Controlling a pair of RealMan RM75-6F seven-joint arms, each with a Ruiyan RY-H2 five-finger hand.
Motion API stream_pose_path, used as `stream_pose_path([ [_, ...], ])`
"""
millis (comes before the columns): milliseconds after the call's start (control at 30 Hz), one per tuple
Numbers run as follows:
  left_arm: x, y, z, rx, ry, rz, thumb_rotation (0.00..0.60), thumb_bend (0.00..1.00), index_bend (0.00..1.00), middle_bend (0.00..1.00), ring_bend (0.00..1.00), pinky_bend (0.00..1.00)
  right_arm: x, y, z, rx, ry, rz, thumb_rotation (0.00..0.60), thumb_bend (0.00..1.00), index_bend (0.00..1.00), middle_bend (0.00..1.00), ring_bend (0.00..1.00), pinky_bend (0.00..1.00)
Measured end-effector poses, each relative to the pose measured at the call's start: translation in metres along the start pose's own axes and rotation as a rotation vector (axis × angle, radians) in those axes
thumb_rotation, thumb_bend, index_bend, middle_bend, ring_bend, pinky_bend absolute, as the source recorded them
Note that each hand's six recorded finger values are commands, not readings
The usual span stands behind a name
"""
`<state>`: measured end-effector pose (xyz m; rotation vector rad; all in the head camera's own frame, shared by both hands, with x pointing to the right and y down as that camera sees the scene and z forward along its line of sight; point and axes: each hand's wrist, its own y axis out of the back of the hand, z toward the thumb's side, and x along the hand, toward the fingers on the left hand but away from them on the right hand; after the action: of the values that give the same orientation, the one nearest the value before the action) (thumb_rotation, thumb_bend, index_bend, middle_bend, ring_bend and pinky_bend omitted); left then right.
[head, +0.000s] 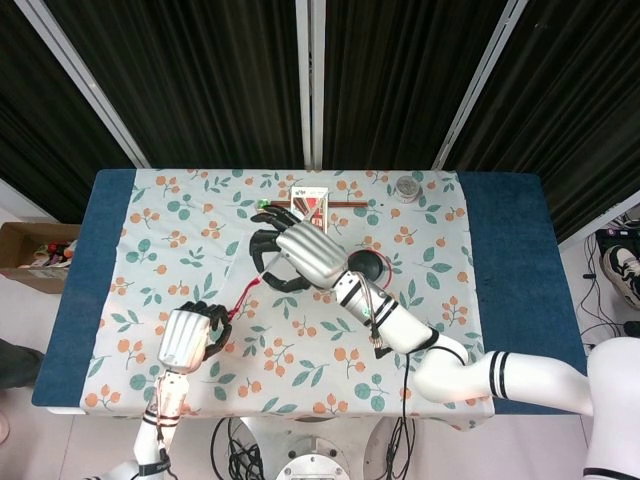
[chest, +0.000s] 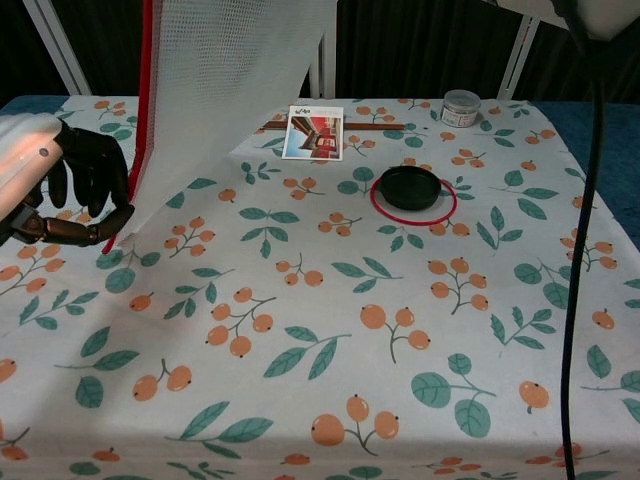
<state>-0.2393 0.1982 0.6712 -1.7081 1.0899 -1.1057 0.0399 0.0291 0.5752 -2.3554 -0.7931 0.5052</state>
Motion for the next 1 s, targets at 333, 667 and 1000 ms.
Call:
stream_pose_path([
  [333, 0.006, -0.023, -0.026, 0.055, 0.056, -0.093, 0.6, 0.38, 0.74, 0.68, 0.6, 0.63, 0.014, 0.021, 0.0, -0.043, 0.019, -0.054, 0.6, 0.51, 0.89, 0.38, 0.14, 0.08],
  [667, 0.014, -0.041, -0.055, 0.093, 0.14, -0.172, 0.6, 0.38, 0.74, 0.68, 0.6, 0.63, 0.02, 0.039, 0.001, -0.065, 0.04, -0.097, 0.6, 0.51, 0.9, 0.39, 0.15, 0.08],
  [1000, 0.017, -0.045, -0.067, 0.124, 0.178, -0.2, 0.6, 0.38, 0.74, 0.68, 0.59, 0.63, 0.02, 0.042, -0.006, -0.064, 0.032, -0.105, 0.6, 0.51, 0.9, 0.39, 0.15, 0.08],
])
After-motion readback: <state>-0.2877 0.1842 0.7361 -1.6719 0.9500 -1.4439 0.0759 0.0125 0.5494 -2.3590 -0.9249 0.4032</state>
